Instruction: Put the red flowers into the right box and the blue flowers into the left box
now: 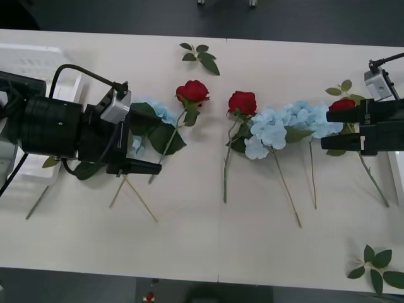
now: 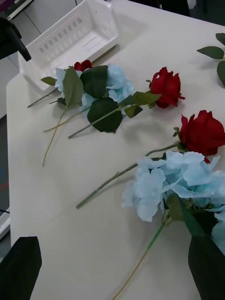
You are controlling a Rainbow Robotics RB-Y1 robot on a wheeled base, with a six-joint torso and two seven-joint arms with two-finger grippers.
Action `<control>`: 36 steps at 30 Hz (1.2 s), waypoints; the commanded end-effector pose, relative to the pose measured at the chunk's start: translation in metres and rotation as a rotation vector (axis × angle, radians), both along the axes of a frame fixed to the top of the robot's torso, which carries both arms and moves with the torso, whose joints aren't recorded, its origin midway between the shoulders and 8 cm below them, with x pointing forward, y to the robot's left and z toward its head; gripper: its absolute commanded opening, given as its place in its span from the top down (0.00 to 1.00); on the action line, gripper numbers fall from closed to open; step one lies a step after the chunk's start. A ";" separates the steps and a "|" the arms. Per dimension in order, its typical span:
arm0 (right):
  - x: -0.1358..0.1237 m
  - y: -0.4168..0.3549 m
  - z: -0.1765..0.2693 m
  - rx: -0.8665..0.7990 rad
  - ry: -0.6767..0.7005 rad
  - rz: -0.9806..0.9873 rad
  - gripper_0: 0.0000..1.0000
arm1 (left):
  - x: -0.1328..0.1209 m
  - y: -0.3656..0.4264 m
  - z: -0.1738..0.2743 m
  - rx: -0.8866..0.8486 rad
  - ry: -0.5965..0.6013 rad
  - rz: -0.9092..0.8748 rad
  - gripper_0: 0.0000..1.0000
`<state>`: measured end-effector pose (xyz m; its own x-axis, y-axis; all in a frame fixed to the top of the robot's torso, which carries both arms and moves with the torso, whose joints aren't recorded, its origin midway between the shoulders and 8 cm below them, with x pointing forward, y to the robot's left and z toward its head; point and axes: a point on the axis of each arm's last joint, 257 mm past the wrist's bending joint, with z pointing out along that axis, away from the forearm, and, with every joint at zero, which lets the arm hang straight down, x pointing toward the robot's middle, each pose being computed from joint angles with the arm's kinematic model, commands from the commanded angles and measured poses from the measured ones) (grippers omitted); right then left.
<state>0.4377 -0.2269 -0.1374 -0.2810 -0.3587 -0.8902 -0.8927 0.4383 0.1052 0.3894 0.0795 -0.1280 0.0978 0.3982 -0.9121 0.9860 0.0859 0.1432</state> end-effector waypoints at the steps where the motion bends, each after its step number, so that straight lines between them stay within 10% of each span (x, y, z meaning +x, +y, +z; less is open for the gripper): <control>1: -0.019 0.016 -0.035 0.056 0.096 0.007 0.09 | -0.015 -0.009 -0.024 -0.035 0.055 -0.014 0.00; 14: 0.013 -0.020 0.035 0.046 0.001 -0.078 0.09 | 0.001 0.006 -0.016 -0.001 0.020 0.017 0.00; 24: 0.036 -0.065 0.089 0.065 0.510 -0.530 0.09 | 0.045 0.059 -0.030 0.191 -0.053 0.175 0.00; 36: 0.053 -0.142 0.036 -0.268 0.624 -1.061 0.09 | 0.066 0.143 -0.060 0.495 0.033 0.364 0.00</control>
<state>0.4864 -0.3664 -0.0955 -0.8920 0.0965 -0.4416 0.0128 0.9819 0.1887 0.4451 0.1983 -0.2021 -0.0887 0.7483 -0.6574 0.9322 0.2949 0.2099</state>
